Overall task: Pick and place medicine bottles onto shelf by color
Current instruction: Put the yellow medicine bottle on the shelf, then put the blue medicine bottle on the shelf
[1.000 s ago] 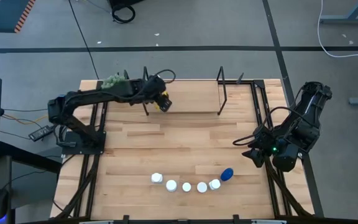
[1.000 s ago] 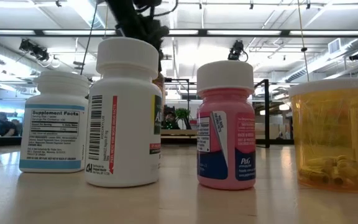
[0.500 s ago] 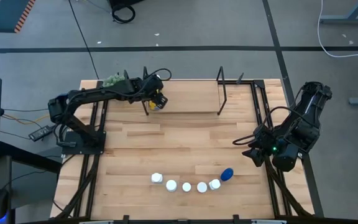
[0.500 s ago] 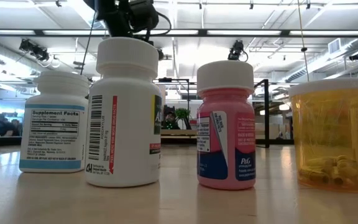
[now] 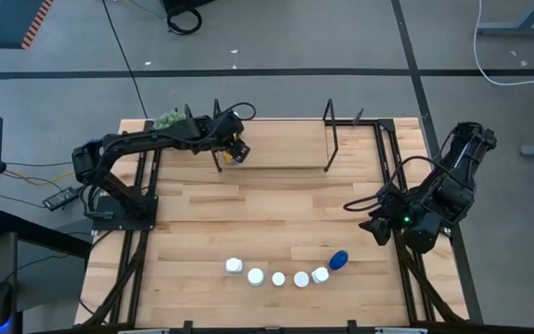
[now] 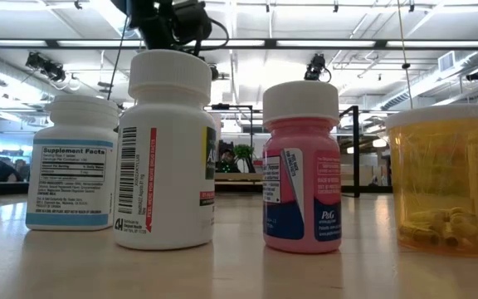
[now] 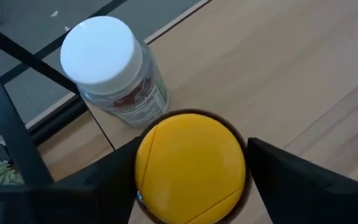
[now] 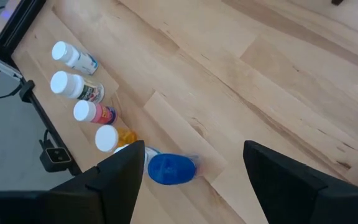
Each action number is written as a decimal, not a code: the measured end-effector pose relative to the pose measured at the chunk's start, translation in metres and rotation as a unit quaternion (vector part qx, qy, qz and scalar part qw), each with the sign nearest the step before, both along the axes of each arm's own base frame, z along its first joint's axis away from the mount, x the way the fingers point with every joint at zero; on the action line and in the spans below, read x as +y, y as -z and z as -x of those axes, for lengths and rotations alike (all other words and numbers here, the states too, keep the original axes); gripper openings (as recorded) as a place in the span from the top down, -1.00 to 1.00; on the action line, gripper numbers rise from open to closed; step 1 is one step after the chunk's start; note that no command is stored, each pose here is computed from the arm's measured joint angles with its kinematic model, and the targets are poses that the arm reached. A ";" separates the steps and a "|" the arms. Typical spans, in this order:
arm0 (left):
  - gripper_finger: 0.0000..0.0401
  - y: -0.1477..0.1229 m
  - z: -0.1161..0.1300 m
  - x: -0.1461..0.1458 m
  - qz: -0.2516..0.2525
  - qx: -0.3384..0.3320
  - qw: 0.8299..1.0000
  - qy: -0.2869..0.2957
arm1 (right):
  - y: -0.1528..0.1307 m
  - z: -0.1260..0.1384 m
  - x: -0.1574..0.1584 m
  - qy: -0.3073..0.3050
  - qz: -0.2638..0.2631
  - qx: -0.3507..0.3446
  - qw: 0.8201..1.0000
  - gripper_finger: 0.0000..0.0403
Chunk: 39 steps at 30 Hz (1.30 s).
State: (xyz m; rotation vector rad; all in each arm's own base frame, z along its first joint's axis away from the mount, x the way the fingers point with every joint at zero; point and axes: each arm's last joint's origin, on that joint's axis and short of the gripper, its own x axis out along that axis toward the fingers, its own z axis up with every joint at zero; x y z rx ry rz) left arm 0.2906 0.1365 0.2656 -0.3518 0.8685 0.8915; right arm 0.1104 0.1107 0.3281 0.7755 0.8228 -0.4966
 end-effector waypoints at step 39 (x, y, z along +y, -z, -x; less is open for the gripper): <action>-0.78 -0.097 -0.021 -0.176 0.100 -0.052 0.952 0.283 | 0.004 -0.020 0.021 -0.187 0.100 -0.005 0.977 -0.39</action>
